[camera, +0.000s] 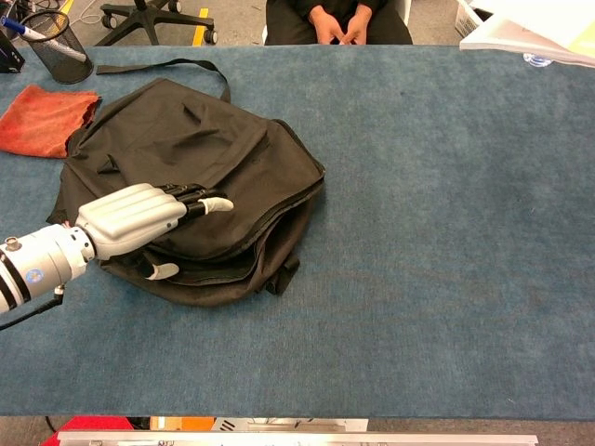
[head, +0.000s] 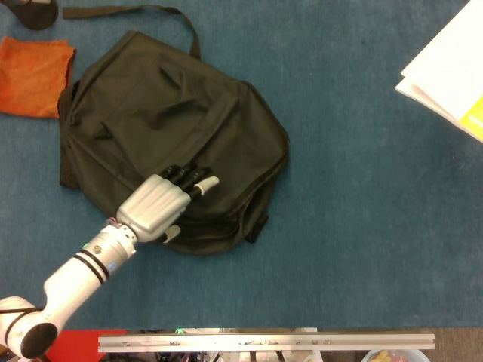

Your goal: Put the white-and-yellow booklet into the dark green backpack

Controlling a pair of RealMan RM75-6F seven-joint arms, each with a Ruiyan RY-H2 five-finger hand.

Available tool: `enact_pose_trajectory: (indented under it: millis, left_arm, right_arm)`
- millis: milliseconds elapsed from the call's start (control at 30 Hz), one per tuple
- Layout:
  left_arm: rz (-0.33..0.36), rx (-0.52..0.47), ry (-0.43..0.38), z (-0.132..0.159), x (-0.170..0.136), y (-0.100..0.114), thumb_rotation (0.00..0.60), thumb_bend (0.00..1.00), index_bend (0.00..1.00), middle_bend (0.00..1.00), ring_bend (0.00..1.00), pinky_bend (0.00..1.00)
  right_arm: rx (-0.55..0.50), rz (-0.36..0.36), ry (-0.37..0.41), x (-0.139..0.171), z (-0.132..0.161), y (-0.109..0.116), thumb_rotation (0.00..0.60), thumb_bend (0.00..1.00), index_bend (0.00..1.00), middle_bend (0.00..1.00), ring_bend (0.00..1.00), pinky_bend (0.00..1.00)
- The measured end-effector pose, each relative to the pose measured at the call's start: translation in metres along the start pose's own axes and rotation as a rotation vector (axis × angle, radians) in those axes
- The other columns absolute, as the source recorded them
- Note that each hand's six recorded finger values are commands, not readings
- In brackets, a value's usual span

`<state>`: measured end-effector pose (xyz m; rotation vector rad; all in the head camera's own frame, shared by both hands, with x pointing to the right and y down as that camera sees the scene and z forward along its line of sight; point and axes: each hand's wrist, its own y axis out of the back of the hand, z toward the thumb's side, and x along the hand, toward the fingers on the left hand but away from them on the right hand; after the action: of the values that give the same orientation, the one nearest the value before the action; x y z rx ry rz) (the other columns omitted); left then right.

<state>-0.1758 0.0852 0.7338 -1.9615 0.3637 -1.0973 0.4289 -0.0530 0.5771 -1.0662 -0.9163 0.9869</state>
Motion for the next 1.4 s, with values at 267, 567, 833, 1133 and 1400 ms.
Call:
enact_pose_trajectory:
  millis: [267, 567, 833, 1133, 1400]
  left_arm:
    - [0.025, 0.001, 0.040, 0.005, 0.021, -0.005, 0.600, 0.25, 0.04, 0.04, 0.03, 0.15]
    - [0.044, -0.107, 0.089, 0.004, 0.037, -0.005, 0.600, 0.25, 0.12, 0.09, 0.07, 0.15]
    - [0.162, -0.167, 0.144, -0.008, 0.052, 0.005, 0.600, 0.25, 0.34, 0.29, 0.26, 0.26]
    - [0.277, -0.257, 0.186, -0.027, 0.051, 0.014, 0.600, 0.28, 0.57, 0.57, 0.56, 0.53]
    - [0.358, -0.306, 0.188, -0.038, 0.042, 0.033, 0.600, 0.30, 0.67, 0.70, 0.66, 0.63]
  right_arm:
    - [-0.005, -0.006, -0.015, 0.004, -0.006, 0.002, 0.600, 0.53, 0.84, 0.63, 0.56, 0.71]
    - [-0.011, -0.017, -0.026, 0.005, -0.009, 0.006, 0.600, 0.53, 0.84, 0.63, 0.56, 0.71]
    - [-0.010, -0.022, -0.036, 0.008, -0.013, 0.009, 0.600, 0.53, 0.84, 0.63, 0.56, 0.71]
    - [-0.025, -0.032, -0.043, 0.006, -0.012, 0.012, 0.600, 0.53, 0.84, 0.63, 0.56, 0.72]
    - [-0.043, -0.045, -0.035, 0.004, -0.006, 0.015, 0.600, 0.53, 0.84, 0.63, 0.56, 0.72]
